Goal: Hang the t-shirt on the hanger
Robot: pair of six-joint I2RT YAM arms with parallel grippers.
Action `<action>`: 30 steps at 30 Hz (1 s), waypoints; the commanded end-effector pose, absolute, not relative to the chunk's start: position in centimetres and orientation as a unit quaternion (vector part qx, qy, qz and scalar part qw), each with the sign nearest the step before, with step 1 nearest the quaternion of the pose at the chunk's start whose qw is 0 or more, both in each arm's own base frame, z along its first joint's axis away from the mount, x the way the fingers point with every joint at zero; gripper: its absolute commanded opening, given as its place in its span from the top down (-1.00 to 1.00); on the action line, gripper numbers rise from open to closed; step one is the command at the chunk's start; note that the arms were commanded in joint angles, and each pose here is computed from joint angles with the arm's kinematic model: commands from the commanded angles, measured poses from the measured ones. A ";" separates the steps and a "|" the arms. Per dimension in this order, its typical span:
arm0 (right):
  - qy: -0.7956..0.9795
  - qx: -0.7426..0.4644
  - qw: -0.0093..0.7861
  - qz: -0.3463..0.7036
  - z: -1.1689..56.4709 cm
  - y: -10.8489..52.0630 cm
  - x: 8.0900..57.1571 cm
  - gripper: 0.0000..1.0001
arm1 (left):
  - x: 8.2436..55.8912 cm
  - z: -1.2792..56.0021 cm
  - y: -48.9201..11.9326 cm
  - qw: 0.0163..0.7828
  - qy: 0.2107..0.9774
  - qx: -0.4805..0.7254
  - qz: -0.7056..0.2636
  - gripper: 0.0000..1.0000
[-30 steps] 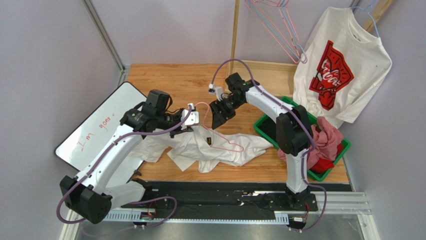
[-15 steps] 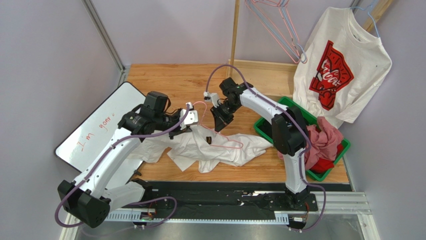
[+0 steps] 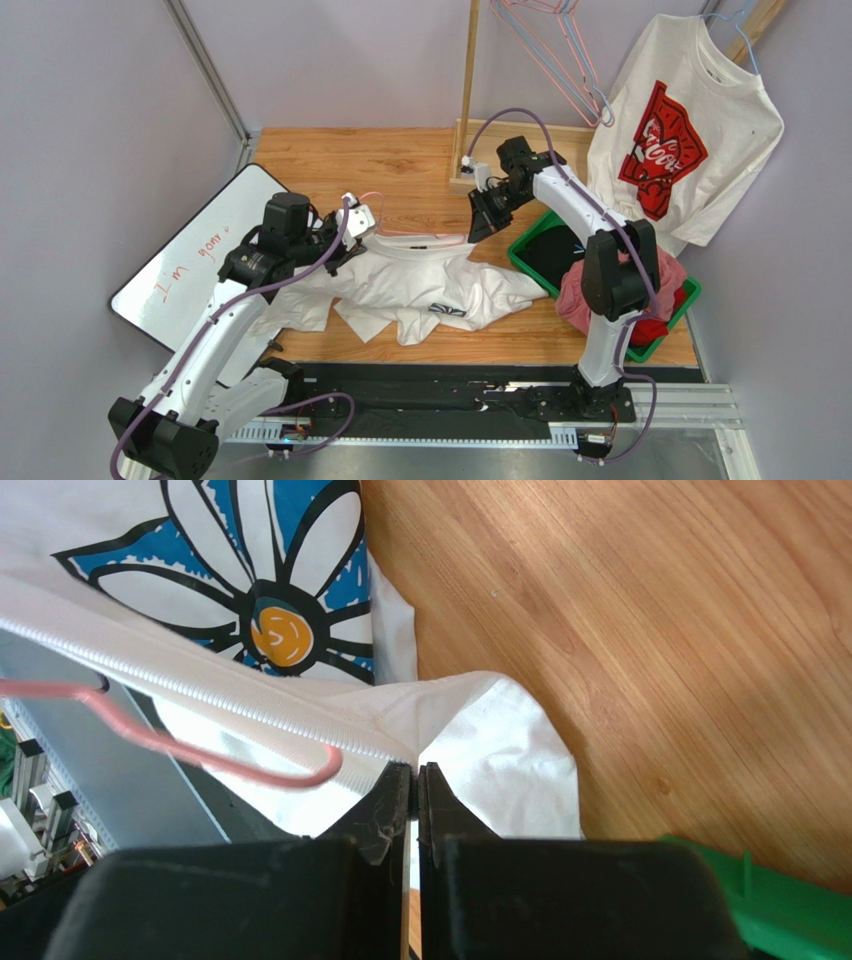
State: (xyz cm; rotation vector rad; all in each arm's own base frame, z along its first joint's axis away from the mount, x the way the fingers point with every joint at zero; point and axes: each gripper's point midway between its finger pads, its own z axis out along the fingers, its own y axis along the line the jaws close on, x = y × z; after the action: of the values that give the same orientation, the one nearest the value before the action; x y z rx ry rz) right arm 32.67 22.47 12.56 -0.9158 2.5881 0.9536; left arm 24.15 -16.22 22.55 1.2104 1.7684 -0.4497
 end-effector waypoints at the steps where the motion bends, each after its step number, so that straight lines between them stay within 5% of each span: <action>1: 0.889 -0.310 0.156 0.297 15.4 20.3 33.8 1.00 | 25.7 23.3 -14.9 0.481 0.718 0.484 -0.134 1.00; 19: 0.785 -0.447 0.200 0.378 24.3 27.7 26.9 1.00 | 27.5 23.8 -23.1 0.483 0.644 0.557 -0.204 1.00; 27: 0.748 -0.496 0.241 0.370 24.7 27.3 26.5 0.69 | 26.1 24.1 -24.5 0.494 0.605 0.571 -0.252 1.00; 30: 0.738 -0.509 0.261 0.359 25.0 27.4 27.2 0.82 | 25.8 23.9 -24.6 0.490 0.605 0.572 -0.258 1.00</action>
State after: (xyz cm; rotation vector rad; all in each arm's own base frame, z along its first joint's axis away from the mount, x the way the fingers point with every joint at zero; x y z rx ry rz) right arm 26.49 27.04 22.91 -1.3069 2.1821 1.0218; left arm 26.27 -23.12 21.39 1.3891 1.6111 -0.5656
